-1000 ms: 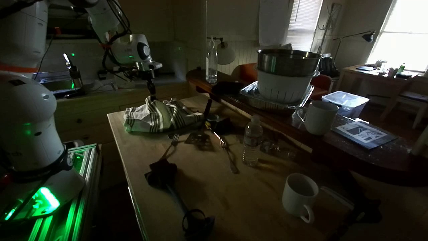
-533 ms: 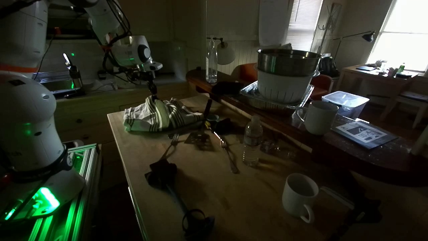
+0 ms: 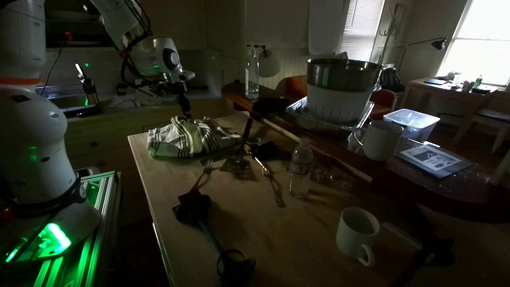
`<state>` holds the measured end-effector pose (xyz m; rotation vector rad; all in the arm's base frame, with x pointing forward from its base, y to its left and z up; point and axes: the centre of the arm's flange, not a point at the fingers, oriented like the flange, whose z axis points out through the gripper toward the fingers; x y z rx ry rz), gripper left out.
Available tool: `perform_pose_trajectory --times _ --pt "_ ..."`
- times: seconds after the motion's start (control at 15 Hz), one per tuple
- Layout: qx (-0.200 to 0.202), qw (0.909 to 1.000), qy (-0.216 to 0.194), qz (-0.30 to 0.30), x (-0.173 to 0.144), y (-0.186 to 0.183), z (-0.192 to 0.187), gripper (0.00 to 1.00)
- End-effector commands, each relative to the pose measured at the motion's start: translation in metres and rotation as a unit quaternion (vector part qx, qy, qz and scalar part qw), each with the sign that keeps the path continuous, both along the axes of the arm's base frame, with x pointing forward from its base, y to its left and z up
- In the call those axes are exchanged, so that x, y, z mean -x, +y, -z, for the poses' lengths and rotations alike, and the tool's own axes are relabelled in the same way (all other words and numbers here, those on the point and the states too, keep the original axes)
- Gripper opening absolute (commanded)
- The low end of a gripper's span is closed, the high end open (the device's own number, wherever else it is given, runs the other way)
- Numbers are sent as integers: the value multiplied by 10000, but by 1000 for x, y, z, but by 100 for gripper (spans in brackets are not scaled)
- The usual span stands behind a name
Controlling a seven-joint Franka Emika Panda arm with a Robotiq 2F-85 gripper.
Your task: Pull the tea towel to the left
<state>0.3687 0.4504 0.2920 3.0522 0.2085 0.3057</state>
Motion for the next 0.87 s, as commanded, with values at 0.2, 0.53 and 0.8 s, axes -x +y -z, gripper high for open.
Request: perform_pose_trajectory --times 0.2,0.53,0.8 --pt "-287 9975 -621 157 10 -115 -99 100" --pt "-1115 9906 -293 -738 32 -174 -154 100" --pt "-1080 9914 -415 -611 32 -139 -140 100"
